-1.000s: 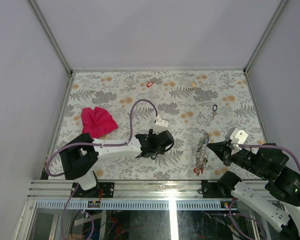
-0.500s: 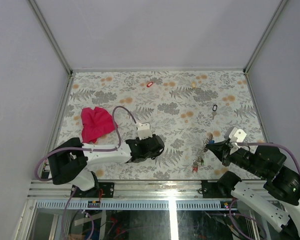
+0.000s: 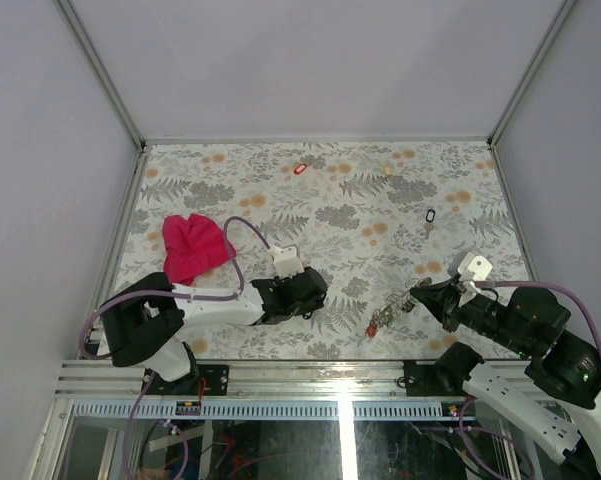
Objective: Put the keys on the keyring
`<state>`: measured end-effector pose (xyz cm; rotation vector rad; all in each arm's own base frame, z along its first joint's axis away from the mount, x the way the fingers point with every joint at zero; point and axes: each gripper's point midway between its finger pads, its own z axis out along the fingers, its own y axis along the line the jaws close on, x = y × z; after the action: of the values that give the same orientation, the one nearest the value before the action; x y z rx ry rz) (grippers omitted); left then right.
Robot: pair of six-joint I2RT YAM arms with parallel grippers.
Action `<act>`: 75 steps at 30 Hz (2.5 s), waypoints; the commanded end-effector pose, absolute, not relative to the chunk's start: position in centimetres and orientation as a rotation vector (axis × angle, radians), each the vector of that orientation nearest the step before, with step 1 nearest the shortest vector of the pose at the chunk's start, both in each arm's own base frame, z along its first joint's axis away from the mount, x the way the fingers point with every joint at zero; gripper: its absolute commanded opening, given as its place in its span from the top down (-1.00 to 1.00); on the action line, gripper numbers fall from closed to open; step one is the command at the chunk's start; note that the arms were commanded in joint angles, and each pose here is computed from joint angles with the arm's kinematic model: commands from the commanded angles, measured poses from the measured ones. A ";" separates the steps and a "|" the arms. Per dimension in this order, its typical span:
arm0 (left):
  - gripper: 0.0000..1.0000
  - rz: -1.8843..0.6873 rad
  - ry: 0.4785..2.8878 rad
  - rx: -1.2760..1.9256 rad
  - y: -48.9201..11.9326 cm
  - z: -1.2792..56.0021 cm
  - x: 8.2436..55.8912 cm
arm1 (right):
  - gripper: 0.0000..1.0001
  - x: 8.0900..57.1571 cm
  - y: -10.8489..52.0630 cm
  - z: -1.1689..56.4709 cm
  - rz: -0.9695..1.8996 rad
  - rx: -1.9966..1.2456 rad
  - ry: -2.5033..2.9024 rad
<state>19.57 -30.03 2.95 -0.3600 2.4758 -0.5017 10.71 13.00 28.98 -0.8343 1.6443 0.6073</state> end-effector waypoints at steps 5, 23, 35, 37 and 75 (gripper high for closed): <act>0.14 -0.487 2.461 -0.353 -30.7 2.4 20.5 | 1.00 11.2 13.8 31.9 0.645 -0.789 1.541; 0.29 -0.365 2.471 -0.272 -30.3 0.9 21.1 | 1.00 11.1 14.1 31.6 0.663 -0.793 1.559; 0.23 -0.283 2.482 -0.234 -29.2 0.3 21.0 | 1.00 11.1 14.1 31.6 0.665 -0.793 1.561; 0.23 -0.262 2.488 -0.216 -29.0 0.1 20.9 | 1.00 11.1 14.1 31.6 0.663 -0.796 1.558; 0.55 0.107 2.467 0.078 -28.0 -0.7 19.7 | 0.99 11.0 14.1 31.1 0.666 -0.806 1.561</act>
<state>20.89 -30.43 1.00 -0.0194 2.4284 -0.0329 10.77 13.38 28.10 -0.8350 1.6782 0.6246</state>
